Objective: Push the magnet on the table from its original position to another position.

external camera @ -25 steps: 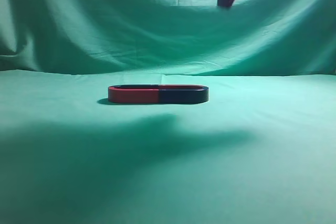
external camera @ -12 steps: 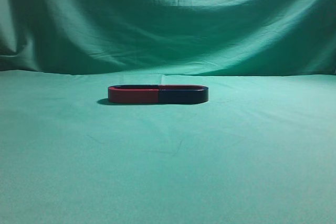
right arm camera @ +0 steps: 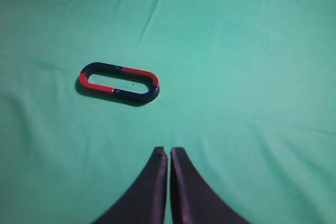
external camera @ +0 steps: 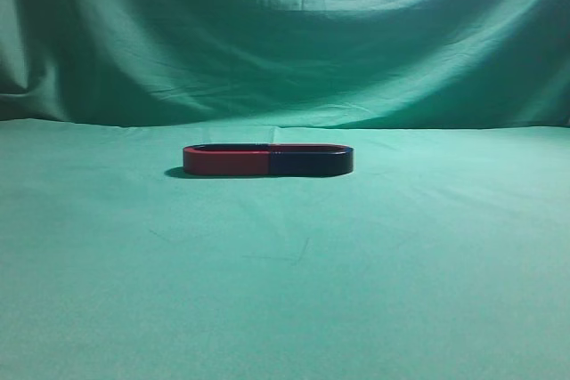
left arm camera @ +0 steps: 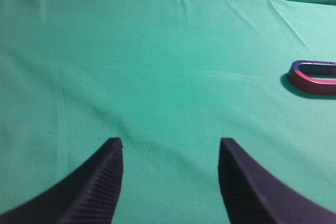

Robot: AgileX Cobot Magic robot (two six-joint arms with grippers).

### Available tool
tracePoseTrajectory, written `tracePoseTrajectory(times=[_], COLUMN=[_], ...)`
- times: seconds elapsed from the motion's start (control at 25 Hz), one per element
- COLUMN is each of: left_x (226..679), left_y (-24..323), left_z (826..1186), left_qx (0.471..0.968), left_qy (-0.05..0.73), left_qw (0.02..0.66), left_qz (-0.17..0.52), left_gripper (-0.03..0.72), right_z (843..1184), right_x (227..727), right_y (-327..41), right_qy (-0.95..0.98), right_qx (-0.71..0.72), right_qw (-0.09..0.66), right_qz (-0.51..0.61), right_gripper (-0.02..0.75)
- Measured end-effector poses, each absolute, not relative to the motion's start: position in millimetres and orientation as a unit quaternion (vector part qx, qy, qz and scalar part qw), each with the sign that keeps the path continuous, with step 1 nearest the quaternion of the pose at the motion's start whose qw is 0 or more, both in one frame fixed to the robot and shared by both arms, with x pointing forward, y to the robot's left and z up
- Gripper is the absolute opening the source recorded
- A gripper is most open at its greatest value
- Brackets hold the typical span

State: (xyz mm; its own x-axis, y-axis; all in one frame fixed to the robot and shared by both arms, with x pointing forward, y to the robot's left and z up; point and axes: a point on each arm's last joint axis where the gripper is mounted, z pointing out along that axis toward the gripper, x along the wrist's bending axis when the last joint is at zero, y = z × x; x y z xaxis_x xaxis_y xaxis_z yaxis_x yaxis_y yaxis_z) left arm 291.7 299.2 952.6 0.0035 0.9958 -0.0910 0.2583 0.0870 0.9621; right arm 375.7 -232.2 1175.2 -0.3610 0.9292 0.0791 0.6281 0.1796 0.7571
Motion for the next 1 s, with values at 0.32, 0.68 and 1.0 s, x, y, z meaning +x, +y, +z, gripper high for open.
tracePoseTrajectory(times=[0.32, 0.68, 1.0], left_x=[292, 292, 292], left_y=[299, 299, 299], left_z=[953, 953, 953], left_qx=[0.542, 0.542, 0.542], left_qy=[0.579, 0.579, 0.579], left_qw=[0.456, 0.456, 0.456], left_qz=[0.404, 0.404, 0.404], left_gripper=[0.372, 0.372, 0.372], right_z=[1140, 1095, 1021], right_x=[327, 311, 303], right_y=[-256, -270, -286], right_qy=[0.731, 0.688, 0.606], right_qx=[0.521, 0.468, 0.492], right_qw=[0.214, 0.311, 0.397], right_qz=[0.386, 0.459, 0.483], right_gripper=[0.0, 0.0, 0.0])
